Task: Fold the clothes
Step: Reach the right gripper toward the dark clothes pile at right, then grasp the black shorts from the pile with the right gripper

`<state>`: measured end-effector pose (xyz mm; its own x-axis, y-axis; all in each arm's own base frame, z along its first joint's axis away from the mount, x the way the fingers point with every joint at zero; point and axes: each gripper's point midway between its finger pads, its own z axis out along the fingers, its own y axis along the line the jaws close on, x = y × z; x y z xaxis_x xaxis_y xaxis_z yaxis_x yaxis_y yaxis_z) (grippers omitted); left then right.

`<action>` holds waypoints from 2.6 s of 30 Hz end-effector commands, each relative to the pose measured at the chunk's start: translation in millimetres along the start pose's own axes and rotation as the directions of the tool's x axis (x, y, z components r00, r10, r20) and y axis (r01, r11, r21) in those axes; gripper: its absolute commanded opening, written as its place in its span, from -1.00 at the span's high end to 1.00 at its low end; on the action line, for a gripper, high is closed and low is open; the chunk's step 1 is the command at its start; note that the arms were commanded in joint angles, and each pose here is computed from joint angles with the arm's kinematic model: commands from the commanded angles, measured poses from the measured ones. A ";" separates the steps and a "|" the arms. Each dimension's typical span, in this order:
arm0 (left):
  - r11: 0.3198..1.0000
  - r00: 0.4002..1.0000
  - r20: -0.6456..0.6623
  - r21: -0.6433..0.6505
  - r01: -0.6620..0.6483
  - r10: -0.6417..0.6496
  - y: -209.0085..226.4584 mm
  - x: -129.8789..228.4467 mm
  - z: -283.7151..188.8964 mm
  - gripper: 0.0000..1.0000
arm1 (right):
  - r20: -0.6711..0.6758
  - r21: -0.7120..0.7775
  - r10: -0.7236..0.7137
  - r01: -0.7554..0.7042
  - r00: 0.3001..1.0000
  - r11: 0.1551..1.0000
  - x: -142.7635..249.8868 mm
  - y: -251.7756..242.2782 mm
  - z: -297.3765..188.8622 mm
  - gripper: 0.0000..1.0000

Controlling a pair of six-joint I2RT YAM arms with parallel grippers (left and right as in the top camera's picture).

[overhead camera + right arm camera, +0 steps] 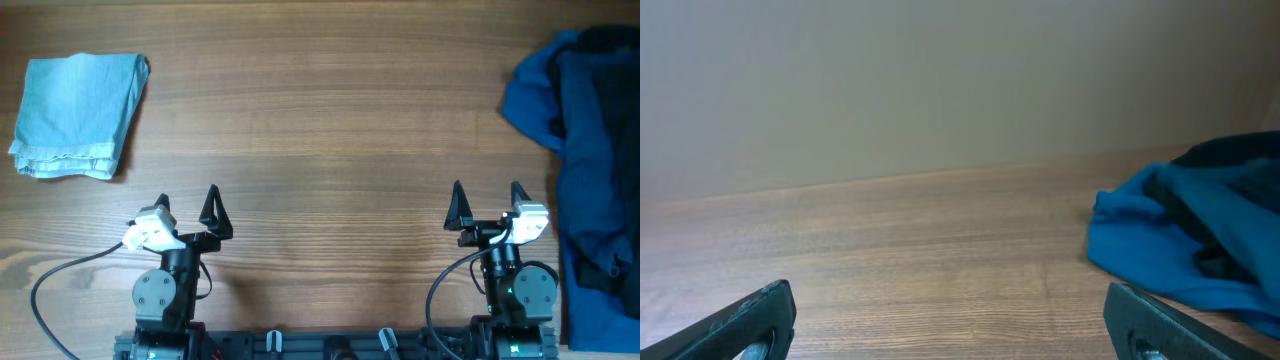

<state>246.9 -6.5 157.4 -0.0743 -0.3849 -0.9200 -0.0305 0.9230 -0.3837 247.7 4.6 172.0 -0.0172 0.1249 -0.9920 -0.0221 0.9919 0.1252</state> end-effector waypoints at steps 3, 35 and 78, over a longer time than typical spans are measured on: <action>1.000 1.000 -0.004 0.011 -0.021 0.021 -1.6 2.5 0.0 -0.99 | 0.007 -0.013 -0.018 0.018 1.000 1.000 -1.3 2.8 -0.3 -1.00; 1.000 1.000 -0.005 0.010 -0.020 0.020 -1.4 2.8 0.1 -1.00 | 0.092 -0.046 0.069 -0.065 0.993 0.997 -118.1 20.3 -13.8 -0.99; 1.000 1.000 -0.009 0.009 -0.021 0.021 -1.2 3.6 0.4 -0.99 | -0.574 0.470 0.001 0.328 0.819 0.820 -50.5 -456.8 223.9 -1.00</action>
<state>246.9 -7.1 156.2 -0.0785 -0.3843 -0.9199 -0.0285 0.9232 -0.3833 489.5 -431.5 201.8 -0.5471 0.0551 -0.8352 0.4341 0.8719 -0.2268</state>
